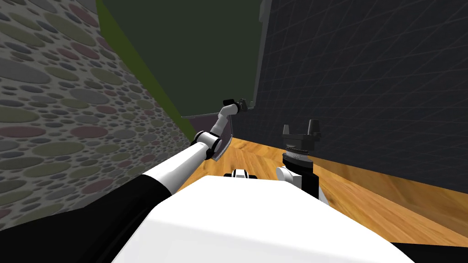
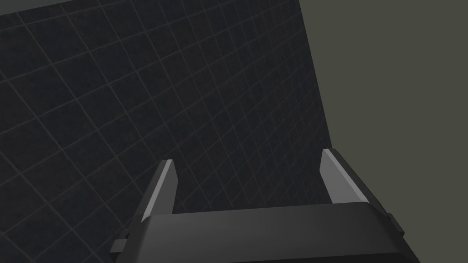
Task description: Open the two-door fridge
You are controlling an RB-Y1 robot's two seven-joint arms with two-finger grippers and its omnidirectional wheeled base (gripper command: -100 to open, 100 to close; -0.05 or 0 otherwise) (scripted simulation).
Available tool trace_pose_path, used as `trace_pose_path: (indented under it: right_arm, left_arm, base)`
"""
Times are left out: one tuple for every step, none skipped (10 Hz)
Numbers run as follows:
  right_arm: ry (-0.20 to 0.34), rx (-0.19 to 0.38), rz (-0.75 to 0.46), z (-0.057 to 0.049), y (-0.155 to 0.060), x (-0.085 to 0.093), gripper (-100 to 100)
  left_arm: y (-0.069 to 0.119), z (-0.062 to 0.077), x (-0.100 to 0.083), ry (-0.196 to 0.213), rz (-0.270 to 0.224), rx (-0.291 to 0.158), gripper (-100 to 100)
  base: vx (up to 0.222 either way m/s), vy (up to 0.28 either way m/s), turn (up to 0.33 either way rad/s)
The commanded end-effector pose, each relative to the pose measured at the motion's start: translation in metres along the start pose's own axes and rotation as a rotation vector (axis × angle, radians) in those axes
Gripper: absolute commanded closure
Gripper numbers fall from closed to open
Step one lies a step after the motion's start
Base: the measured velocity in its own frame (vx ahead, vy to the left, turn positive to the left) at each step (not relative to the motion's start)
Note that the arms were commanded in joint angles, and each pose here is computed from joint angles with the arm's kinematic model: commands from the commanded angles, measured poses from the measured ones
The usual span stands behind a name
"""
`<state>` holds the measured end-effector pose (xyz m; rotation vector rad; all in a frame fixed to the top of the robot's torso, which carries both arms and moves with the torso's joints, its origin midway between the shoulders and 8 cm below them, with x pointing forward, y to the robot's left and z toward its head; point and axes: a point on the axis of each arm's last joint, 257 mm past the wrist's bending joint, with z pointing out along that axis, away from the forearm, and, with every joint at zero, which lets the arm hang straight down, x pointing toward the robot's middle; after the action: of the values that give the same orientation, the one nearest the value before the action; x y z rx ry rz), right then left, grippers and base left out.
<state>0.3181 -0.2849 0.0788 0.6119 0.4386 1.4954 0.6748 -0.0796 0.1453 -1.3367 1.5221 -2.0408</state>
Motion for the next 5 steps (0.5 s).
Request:
trace_pose_path:
  right_arm:
    - [0.000,0.000,0.000,0.000,0.000,0.000,0]
    - [0.000,0.000,0.000,0.000,0.000,0.000,0]
    - [0.000,0.000,0.000,0.000,0.000,0.000,0]
    - [0.000,0.000,0.000,0.000,0.000,0.000,0]
    - [0.000,0.000,0.000,0.000,0.000,0.000,0]
  left_arm:
    - [0.012,0.006,0.013,0.022,-0.048,-0.016,-100]
    - [0.010,0.005,0.011,0.020,-0.060,-0.014,-100]
    - [0.004,0.003,0.004,0.010,-0.067,-0.008,-100]
    - [-0.002,0.001,-0.002,0.002,-0.076,-0.001,-100]
    - [-0.005,0.000,-0.005,-0.001,-0.089,0.002,-100]
  base:
    - [0.185,-0.038,0.008]
    - [0.170,-0.047,0.011]
    - [0.184,-0.048,0.011]
    - [0.183,-0.048,0.015]
    - [0.194,-0.055,0.017]
